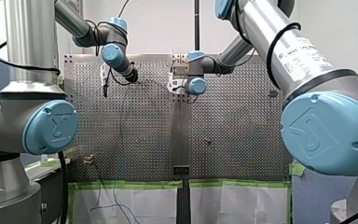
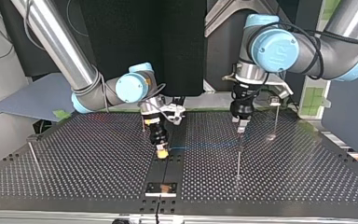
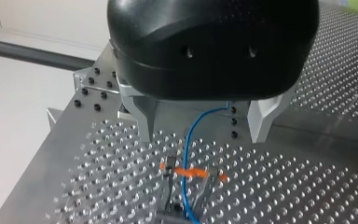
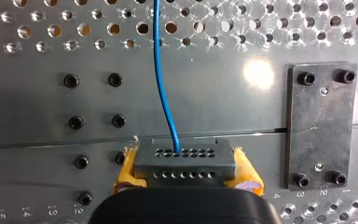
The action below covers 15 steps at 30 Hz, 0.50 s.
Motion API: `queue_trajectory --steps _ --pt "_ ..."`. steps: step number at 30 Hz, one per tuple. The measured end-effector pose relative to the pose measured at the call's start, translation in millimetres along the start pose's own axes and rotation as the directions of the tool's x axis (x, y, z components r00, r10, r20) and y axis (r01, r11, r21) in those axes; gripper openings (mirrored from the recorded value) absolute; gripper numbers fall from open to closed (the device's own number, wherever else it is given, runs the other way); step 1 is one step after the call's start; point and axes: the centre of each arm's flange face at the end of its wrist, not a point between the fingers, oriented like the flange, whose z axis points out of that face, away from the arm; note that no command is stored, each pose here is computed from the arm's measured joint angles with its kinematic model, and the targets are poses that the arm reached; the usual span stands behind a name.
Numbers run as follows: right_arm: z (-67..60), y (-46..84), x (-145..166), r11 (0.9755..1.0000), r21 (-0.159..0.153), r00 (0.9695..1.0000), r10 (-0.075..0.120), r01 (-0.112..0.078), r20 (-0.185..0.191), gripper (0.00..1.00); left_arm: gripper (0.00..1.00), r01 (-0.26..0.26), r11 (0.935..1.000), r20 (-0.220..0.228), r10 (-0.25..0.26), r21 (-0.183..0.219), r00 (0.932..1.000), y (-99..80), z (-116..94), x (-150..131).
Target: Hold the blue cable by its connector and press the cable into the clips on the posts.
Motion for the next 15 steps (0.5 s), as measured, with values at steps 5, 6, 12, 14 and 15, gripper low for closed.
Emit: queue_trajectory --steps 5,6,12,14,15 --pt "-0.3 0.9 0 1.0 -0.002 1.0 0.0 0.0 0.004 0.0 1.0 0.021 0.9996 0.014 -0.021 0.018 0.9997 -10.9 -3 0" --pt "-0.3 1.0 -1 1.0 -0.002 1.0 0.0 0.0 0.005 0.0 1.0 0.03 0.9994 0.022 -0.03 0.019 0.9993 -13.3 -3 0" --pt "-0.6 1.3 1 1.0 -0.004 1.0 0.0 0.0 0.006 0.0 1.0 0.06 0.9982 0.042 -0.06 0.008 0.9973 -22.4 0 6" --pt "-0.7 1.9 1 1.0 -0.005 1.0 -0.001 0.001 0.007 0.0 1.0 0.059 0.9983 0.034 -0.059 0.002 0.9977 -24.7 3 11" --pt "-0.7 2.4 2 1.0 -0.006 1.0 -0.001 0.001 0.007 0.0 1.0 0.058 0.9983 0.031 -0.058 -0.002 0.9978 -26.3 6 14"
